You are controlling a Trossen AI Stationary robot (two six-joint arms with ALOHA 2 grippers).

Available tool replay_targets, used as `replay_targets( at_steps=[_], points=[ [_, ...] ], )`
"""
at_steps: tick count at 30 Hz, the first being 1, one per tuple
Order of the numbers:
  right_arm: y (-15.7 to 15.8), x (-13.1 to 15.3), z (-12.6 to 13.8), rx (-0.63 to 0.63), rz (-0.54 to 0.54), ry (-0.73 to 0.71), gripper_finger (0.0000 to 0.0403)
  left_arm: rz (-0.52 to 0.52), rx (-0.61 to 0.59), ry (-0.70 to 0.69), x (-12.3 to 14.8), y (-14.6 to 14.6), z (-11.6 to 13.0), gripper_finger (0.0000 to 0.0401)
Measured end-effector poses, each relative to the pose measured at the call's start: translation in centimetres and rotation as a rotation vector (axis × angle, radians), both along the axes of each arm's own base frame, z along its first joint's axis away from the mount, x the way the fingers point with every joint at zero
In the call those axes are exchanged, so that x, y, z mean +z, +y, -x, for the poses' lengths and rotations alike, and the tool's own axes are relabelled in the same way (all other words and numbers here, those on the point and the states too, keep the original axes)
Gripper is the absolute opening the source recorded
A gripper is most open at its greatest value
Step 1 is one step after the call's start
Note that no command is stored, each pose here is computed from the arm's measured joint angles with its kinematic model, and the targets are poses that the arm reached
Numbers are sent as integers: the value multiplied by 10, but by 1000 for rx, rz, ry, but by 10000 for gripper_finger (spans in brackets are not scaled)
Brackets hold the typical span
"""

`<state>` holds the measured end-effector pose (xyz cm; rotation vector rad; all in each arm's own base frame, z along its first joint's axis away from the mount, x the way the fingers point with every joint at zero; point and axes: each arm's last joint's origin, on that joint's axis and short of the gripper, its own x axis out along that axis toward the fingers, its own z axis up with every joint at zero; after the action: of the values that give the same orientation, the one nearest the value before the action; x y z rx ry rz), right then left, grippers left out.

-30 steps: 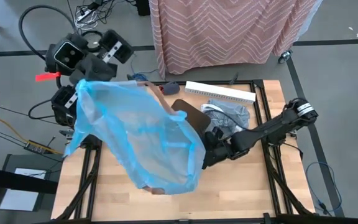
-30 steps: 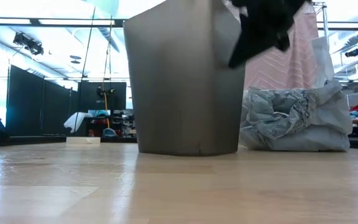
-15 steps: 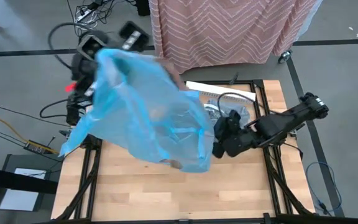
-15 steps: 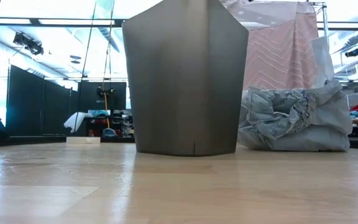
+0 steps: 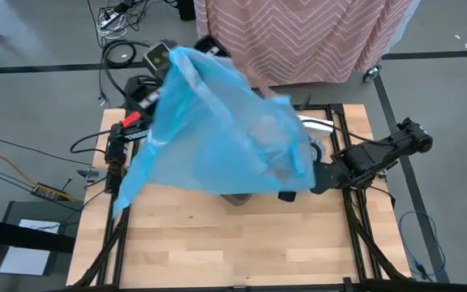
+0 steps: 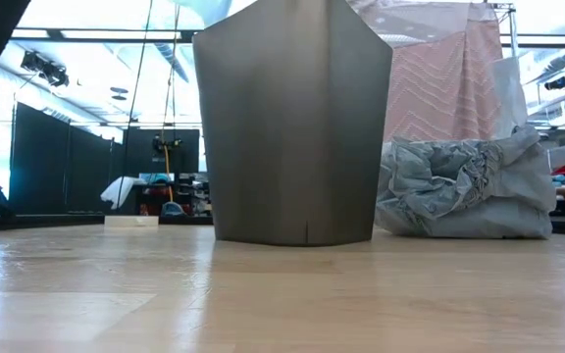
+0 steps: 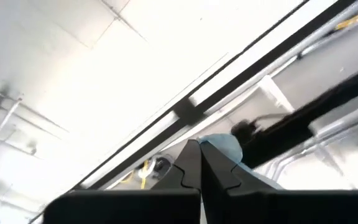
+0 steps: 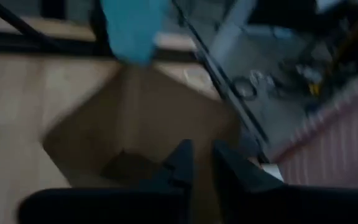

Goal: Place trash/remove bag and relplace
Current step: Insert the new blue trash bag into the black trash bin

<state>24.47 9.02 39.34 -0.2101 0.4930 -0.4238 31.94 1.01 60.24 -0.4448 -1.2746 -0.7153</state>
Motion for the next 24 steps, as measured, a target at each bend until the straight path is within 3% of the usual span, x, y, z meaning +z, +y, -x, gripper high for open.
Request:
replay_targets(
  at_steps=[5,11,16,24],
  points=[
    [-3,13,-12,73,109,-62,146,-22,-47,-52,10,-4,18,1],
    [-21,31,-27,149,111,-204,232,-97,-79,-92,20,-14,39,1],
    [-46,31,-46,182,111,-294,246,-144,-114,-132,27,-25,55,1],
    [-56,30,-75,379,85,-447,243,-251,-134,-169,33,-33,74,2]
  ],
)
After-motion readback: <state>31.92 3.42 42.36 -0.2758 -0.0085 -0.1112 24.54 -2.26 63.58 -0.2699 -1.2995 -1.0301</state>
